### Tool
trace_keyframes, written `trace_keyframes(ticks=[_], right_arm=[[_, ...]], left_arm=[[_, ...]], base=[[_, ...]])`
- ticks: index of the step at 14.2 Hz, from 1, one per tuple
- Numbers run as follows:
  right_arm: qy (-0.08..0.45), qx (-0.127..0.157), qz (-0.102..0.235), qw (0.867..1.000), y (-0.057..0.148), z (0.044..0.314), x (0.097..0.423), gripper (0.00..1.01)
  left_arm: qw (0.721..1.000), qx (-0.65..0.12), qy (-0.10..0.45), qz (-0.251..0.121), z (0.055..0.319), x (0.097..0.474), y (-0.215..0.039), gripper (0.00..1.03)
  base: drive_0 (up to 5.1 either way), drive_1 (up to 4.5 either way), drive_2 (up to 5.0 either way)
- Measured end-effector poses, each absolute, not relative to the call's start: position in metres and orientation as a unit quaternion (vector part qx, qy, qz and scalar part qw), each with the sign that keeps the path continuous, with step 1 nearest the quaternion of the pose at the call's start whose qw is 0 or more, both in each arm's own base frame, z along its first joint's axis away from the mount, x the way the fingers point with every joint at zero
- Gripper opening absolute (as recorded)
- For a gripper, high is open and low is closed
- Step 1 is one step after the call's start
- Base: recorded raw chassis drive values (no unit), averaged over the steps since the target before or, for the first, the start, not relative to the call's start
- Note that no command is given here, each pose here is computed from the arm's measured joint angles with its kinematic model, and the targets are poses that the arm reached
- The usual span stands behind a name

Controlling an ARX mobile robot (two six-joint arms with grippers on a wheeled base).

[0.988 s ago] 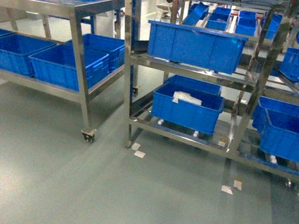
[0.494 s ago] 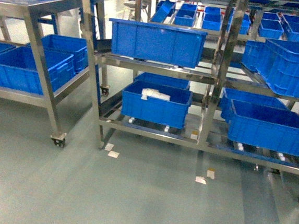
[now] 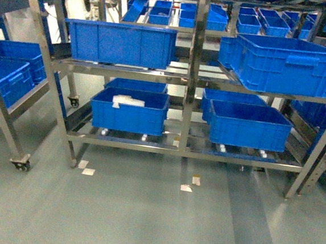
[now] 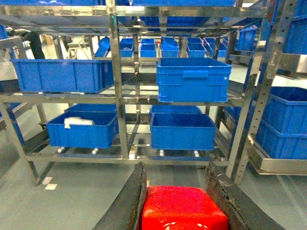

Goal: Pick red block from blue box to shelf

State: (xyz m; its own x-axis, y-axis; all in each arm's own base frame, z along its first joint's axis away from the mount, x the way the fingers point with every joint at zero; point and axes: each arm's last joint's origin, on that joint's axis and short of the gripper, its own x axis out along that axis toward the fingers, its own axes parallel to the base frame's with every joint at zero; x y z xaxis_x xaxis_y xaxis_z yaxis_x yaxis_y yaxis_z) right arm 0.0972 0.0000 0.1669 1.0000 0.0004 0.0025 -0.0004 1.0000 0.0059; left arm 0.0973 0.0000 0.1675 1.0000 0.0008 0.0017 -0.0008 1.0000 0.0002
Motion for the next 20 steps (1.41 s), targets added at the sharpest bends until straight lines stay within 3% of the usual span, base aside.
trace_keyframes(ticks=[5, 8, 20], right_arm=[[-0.001, 0.003, 0.000, 1.000, 0.0000, 0.1669, 0.0972, 0.29], [-0.001, 0.003, 0.000, 1.000, 0.0000, 0.1669, 0.0972, 0.29], [-0.004, 0.003, 0.000, 1.000, 0.0000, 0.1674, 0.0972, 0.29]], left_arm=[[1.000, 0.000, -0.001, 0.000, 0.1675, 0.0973, 0.0000, 0.98], [1.000, 0.000, -0.002, 0.001, 0.1677, 0.0973, 0.0000, 0.98], [1.000, 0.000, -0.004, 0.000, 0.1681, 0.0973, 0.0000, 0.98]], base=[[-1.3, -1.01, -1.7], [3.2, 1.62, -5.0], [0.1, 4.01, -3.8]])
